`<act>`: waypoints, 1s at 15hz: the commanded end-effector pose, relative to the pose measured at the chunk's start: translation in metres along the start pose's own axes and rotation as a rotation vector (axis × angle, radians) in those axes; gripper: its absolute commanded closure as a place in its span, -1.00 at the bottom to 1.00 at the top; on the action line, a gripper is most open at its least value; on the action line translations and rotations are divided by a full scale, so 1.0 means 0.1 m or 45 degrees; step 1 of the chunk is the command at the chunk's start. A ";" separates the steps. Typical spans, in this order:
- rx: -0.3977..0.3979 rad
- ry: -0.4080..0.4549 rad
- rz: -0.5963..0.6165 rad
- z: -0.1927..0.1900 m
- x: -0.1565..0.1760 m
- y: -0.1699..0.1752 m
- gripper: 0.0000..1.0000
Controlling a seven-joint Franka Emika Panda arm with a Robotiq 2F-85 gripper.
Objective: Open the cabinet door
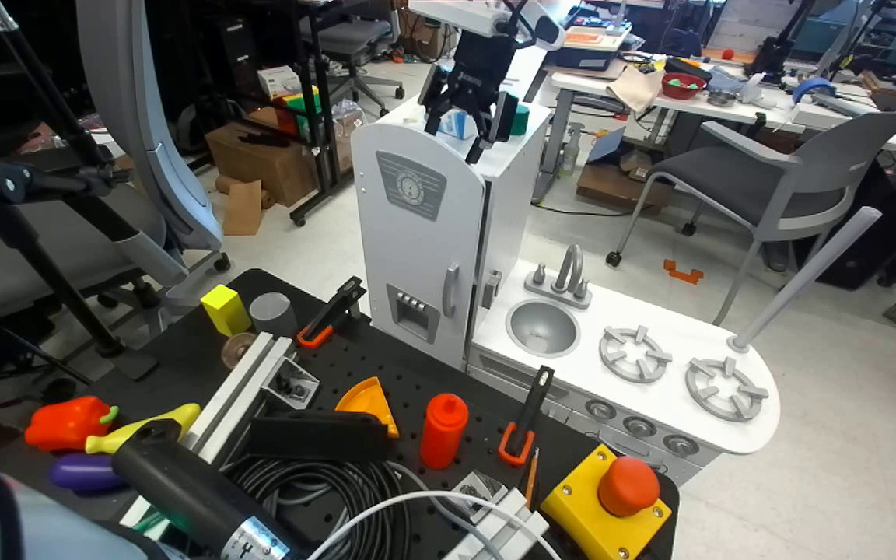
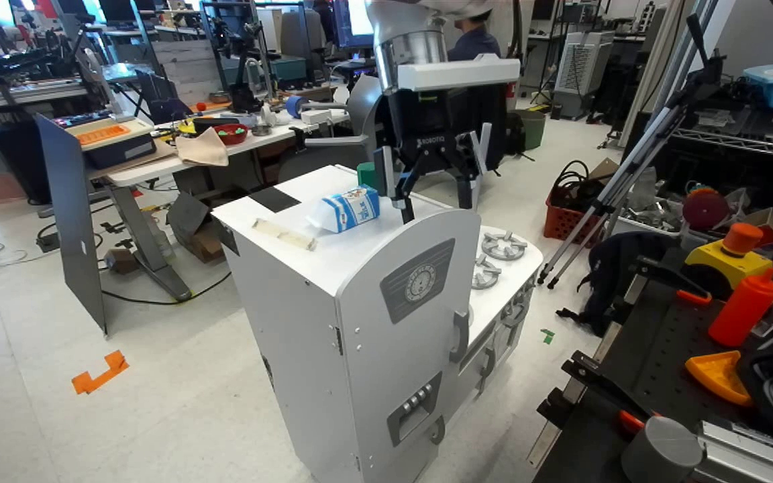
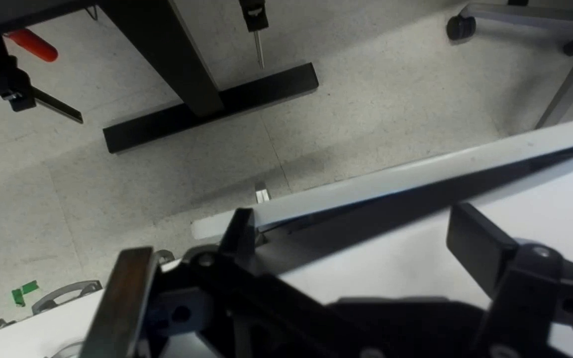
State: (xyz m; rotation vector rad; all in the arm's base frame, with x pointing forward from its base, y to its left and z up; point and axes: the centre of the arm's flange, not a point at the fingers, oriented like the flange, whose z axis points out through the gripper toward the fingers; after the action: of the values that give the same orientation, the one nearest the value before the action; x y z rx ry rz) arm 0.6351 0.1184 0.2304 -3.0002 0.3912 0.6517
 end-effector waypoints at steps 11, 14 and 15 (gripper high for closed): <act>-0.578 -0.316 -0.231 0.91 -0.64 -0.08 -1.00; -0.540 -0.088 -0.234 0.78 -0.55 -0.23 -1.00; -0.523 -0.018 -0.243 0.75 -0.52 -0.27 -1.00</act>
State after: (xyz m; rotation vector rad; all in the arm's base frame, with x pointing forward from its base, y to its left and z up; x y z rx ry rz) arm 0.5651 0.1629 0.1711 -3.2726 -0.0318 1.0640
